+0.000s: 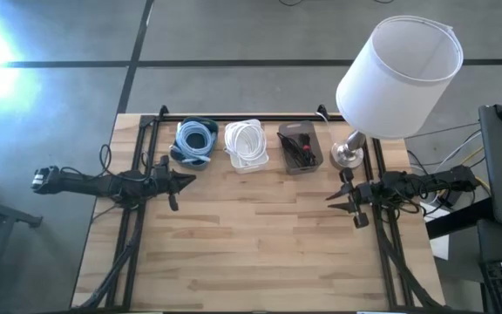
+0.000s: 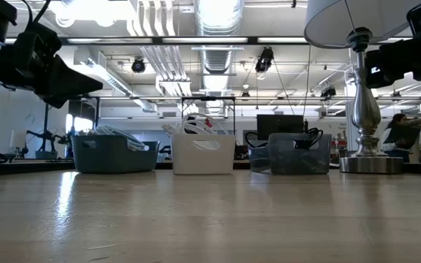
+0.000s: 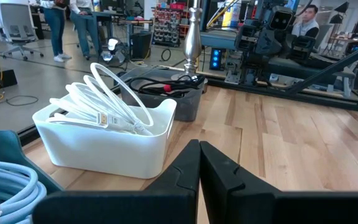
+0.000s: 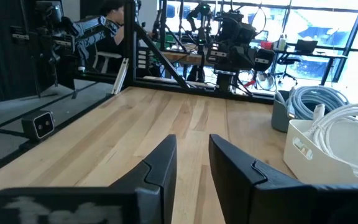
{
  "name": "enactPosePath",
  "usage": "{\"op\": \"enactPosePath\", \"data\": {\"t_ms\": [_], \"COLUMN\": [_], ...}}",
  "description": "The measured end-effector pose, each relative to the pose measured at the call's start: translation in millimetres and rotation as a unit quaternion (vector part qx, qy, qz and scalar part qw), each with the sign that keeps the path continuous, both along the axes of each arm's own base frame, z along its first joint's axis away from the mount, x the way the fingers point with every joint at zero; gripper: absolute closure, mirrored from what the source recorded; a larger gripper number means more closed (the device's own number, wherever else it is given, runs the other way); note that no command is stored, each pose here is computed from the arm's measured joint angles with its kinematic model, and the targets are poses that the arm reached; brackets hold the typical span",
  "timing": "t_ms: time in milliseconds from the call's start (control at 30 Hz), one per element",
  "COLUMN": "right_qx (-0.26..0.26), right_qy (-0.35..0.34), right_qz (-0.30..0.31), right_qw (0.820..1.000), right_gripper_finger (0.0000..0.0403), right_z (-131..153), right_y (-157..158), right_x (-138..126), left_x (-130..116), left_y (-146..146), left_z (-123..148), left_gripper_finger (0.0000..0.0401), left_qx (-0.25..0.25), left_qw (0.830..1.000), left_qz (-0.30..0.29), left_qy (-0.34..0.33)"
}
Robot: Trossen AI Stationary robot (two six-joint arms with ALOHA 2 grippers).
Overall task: Pick & Place USB Port
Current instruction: Return to Home Position
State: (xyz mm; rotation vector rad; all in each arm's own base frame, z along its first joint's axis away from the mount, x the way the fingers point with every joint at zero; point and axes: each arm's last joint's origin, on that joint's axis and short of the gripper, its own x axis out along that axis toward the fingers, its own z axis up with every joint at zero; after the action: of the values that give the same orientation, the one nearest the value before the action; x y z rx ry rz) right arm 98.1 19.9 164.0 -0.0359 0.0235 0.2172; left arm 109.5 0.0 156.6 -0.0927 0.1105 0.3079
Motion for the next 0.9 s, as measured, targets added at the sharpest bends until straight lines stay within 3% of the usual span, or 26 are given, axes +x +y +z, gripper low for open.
{"op": "enactPosePath", "data": {"t_ms": [433, 900], "right_qx": [0.000, 0.000], "right_qy": [0.000, 0.000], "right_qz": [0.000, 0.000], "right_qw": [1.000, 1.000], "right_gripper_finger": [0.0335, 0.0314], "right_z": [0.0, 0.1], "right_y": [0.0, 0.0], "right_x": [0.0, 0.0], "left_x": [0.0, 0.0], "left_y": [0.0, 0.0], "left_z": [0.0, 0.0], "left_gripper_finger": [0.0389, 0.0389], "left_qx": [0.000, 0.000], "left_qw": [1.000, 1.000], "left_qz": [0.000, 0.000], "left_qy": [0.000, 0.000]}}
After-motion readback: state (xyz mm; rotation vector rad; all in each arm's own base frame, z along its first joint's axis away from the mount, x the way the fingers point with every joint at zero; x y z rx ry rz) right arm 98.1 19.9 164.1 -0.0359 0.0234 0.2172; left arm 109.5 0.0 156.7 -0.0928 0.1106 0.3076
